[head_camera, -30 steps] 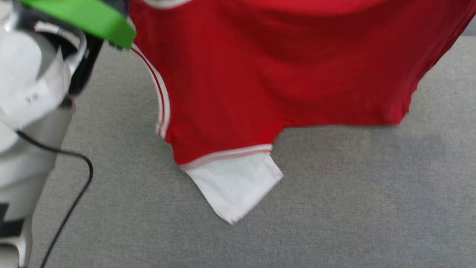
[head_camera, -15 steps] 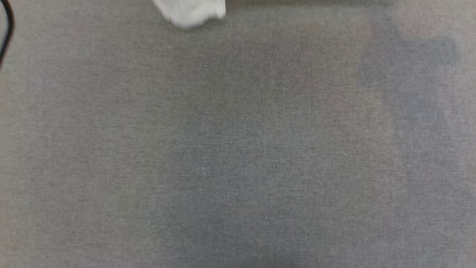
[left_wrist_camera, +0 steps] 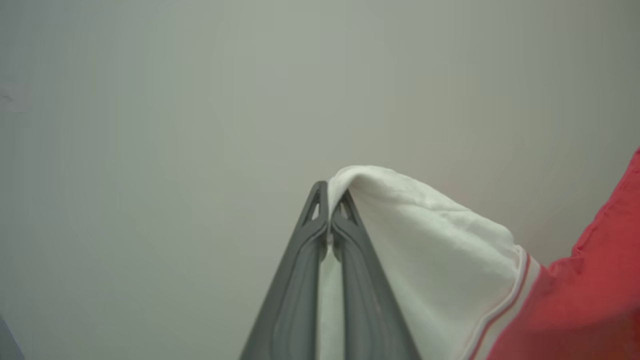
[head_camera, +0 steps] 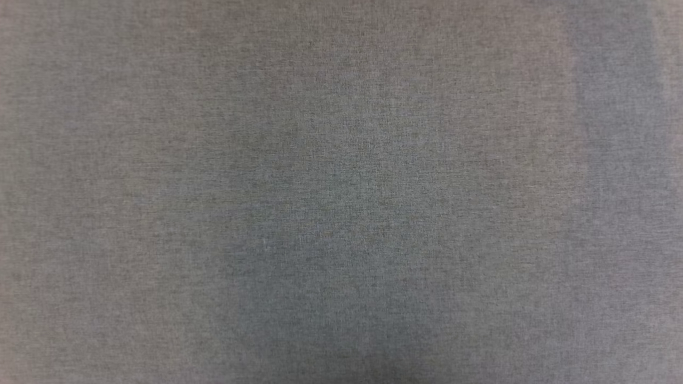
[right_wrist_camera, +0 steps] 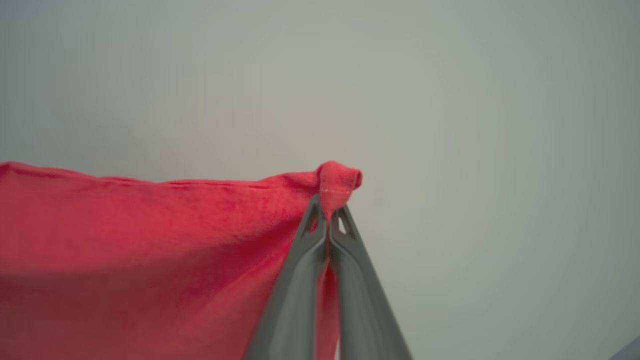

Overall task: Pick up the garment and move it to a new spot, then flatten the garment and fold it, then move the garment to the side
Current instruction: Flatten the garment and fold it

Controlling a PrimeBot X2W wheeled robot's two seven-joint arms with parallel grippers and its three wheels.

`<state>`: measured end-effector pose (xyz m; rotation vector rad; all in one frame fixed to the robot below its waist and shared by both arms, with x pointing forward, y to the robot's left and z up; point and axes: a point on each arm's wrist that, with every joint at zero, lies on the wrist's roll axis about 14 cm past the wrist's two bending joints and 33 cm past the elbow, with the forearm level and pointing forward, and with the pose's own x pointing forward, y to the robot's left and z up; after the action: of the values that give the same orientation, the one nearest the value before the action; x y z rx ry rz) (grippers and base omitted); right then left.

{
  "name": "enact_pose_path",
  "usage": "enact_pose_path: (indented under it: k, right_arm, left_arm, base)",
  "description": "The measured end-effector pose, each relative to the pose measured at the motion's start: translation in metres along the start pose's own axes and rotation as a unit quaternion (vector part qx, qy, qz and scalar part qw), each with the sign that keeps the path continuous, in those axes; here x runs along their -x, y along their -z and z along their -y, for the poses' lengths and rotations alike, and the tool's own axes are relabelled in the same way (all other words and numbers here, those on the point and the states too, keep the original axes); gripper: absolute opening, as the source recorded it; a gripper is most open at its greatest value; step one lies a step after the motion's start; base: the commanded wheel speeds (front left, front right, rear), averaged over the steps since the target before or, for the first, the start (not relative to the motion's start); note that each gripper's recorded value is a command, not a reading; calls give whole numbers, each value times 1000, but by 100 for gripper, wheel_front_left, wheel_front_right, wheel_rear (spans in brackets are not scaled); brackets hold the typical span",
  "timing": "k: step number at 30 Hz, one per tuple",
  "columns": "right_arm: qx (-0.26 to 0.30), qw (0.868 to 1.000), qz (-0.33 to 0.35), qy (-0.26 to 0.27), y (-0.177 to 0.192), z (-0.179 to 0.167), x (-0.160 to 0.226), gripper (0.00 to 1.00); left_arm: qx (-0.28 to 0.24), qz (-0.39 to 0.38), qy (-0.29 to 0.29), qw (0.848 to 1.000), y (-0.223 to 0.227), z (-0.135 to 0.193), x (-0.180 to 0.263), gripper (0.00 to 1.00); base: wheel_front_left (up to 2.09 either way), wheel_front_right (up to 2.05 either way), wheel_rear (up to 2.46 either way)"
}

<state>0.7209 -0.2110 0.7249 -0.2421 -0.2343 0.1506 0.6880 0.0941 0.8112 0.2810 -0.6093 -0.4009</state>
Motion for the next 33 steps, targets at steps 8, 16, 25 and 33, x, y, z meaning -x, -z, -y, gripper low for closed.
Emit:
enact_pose_path:
  k: [8,16,25,33]
  right_arm:
    - [-18,998,-60,-26,76,-27,-1,0]
    - [-70,991,-100,-56,129,-62,41,0]
    - [-110,979,-143,-91,161,-97,105,0]
    - [-121,966,-197,-120,183,-113,180,0]
  left_arm:
    - [24,-57,13,998,81,15,19,0]
    - [65,-116,31,991,125,44,66,0]
    - [108,-174,27,978,146,71,138,0]
    - [146,-234,12,961,151,90,223,0]
  base:
    - [0,0,0]
    - [0,0,0]
    - [0,0,0]
    - [0,0,0]
